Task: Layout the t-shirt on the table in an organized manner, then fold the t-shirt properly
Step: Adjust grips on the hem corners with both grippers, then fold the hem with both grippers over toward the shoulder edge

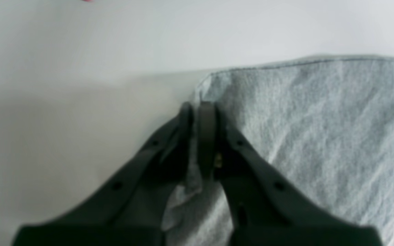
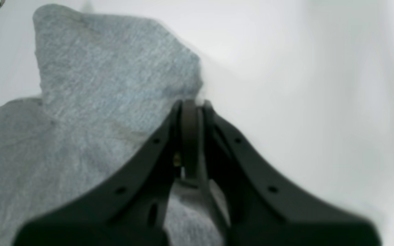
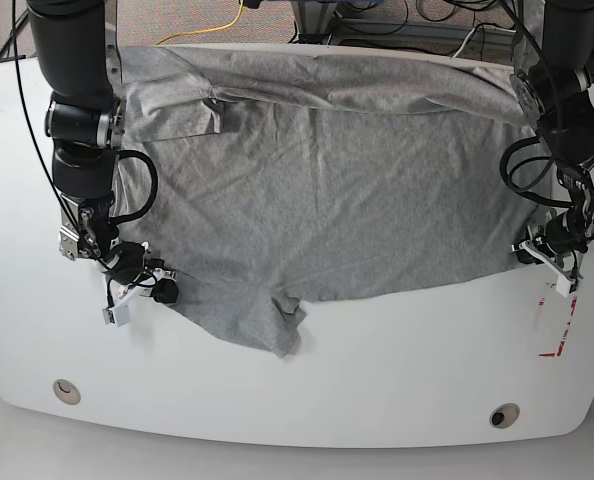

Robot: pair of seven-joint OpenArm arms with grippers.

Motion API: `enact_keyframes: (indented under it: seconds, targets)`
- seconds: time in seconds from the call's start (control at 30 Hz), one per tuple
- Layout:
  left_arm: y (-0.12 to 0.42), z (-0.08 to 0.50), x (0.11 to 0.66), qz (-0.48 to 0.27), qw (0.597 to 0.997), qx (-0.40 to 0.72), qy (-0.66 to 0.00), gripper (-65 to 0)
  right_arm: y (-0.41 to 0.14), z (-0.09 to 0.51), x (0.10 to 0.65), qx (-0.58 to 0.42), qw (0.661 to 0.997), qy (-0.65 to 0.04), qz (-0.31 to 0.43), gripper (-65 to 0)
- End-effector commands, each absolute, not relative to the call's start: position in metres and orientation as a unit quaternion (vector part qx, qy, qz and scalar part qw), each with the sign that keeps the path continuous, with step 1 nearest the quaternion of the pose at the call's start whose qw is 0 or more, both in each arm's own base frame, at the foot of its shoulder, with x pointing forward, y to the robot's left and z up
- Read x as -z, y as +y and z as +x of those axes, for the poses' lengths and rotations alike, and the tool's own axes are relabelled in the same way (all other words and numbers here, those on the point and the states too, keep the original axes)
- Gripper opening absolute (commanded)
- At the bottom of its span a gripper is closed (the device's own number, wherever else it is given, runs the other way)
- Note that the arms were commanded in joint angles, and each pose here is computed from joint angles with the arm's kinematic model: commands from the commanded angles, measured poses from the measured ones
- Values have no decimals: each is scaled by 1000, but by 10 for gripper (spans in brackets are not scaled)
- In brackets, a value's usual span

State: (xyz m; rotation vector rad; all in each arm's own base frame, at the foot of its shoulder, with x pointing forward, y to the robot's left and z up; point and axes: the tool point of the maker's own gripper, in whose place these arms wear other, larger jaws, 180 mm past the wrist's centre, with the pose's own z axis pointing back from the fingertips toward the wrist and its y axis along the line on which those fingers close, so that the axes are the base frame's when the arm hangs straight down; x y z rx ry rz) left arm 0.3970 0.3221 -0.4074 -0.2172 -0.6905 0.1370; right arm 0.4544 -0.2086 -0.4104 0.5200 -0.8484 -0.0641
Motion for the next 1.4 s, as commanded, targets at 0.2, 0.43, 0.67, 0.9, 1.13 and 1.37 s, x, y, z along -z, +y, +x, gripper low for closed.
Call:
enact_keyframes:
  seconds: [0.2, 0.43, 0.67, 0.9, 1.13, 1.37]
  targets:
    - [332, 411, 386, -99, 922, -68, -367, -649, -213, 481, 365, 2, 857, -454, 244, -650]
    - [337, 418, 355, -71, 920, -39, -383, -649, -210, 480, 335, -64, 855, -467, 218, -650]
    - [316, 415, 345, -65, 922, 4, -382, -649, -205, 473, 312, -123, 854, -470, 187, -650]
    - [293, 411, 336, -65, 925, 67, -369, -650, -225, 458, 302, -128, 858, -473, 156, -650]
    - [295, 387, 338, -35, 931, 87, -354, -650, -247, 433, 303, -123, 866, -468, 127, -650]
    - [299, 366, 348, -18, 935, 97, -340, -650, -250, 406, 310, -151, 875, -448, 101, -650]
